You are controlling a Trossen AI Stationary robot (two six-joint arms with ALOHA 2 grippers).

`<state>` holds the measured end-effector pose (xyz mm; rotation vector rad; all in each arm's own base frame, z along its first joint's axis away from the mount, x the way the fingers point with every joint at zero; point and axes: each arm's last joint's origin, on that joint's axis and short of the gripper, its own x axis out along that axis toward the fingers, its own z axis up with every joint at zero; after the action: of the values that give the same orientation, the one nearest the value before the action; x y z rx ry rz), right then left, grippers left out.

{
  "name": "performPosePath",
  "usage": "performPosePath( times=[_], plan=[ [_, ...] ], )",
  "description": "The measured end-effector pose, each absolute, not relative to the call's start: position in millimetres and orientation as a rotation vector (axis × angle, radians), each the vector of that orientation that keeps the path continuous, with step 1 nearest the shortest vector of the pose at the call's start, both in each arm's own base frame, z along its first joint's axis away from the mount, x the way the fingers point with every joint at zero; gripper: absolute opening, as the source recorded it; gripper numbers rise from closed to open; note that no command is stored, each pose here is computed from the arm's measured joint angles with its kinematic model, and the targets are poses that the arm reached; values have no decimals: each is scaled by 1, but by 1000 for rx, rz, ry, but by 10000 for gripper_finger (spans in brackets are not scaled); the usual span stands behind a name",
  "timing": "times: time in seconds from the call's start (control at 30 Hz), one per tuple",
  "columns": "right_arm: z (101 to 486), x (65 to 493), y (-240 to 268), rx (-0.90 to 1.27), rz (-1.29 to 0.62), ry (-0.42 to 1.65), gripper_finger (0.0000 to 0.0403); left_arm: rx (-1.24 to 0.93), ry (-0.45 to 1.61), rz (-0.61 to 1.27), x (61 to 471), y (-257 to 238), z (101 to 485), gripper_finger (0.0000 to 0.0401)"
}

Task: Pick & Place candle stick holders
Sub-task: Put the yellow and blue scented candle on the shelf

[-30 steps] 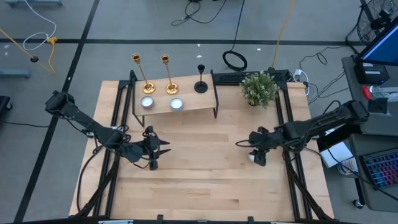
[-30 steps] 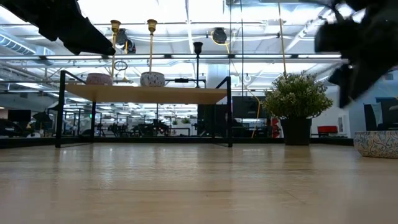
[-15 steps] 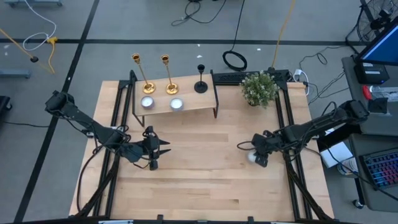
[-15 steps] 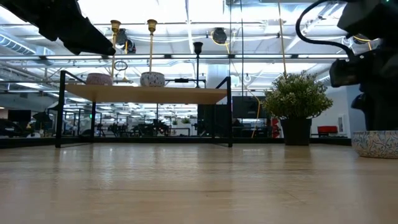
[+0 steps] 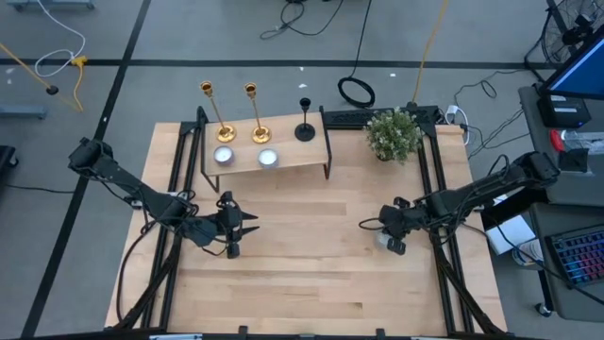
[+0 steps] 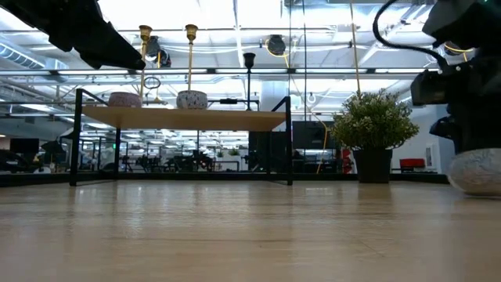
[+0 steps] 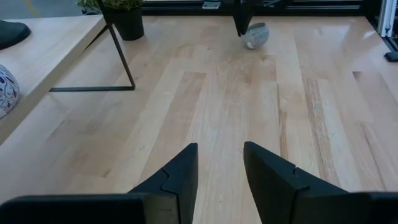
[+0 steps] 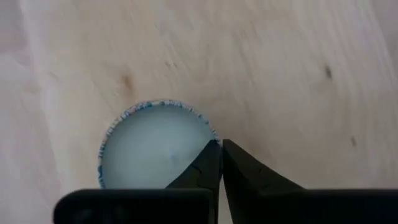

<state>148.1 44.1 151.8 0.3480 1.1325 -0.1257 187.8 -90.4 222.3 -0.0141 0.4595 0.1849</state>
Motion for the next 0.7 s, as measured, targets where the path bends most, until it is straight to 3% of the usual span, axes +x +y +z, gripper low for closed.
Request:
performPosePath(
  times=[0.2, 0.47, 0.7],
  plan=[
    [160, 162, 47, 299, -68, 963, 4, -13, 460, 185, 188, -90, 222, 136],
    [190, 191, 52, 112, -39, 511, 3, -8, 460, 184, 188, -90, 222, 136],
    [207, 214, 47, -65, -119, 409, 1, 6, 444, 227, 188, -89, 223, 136]
  ],
)
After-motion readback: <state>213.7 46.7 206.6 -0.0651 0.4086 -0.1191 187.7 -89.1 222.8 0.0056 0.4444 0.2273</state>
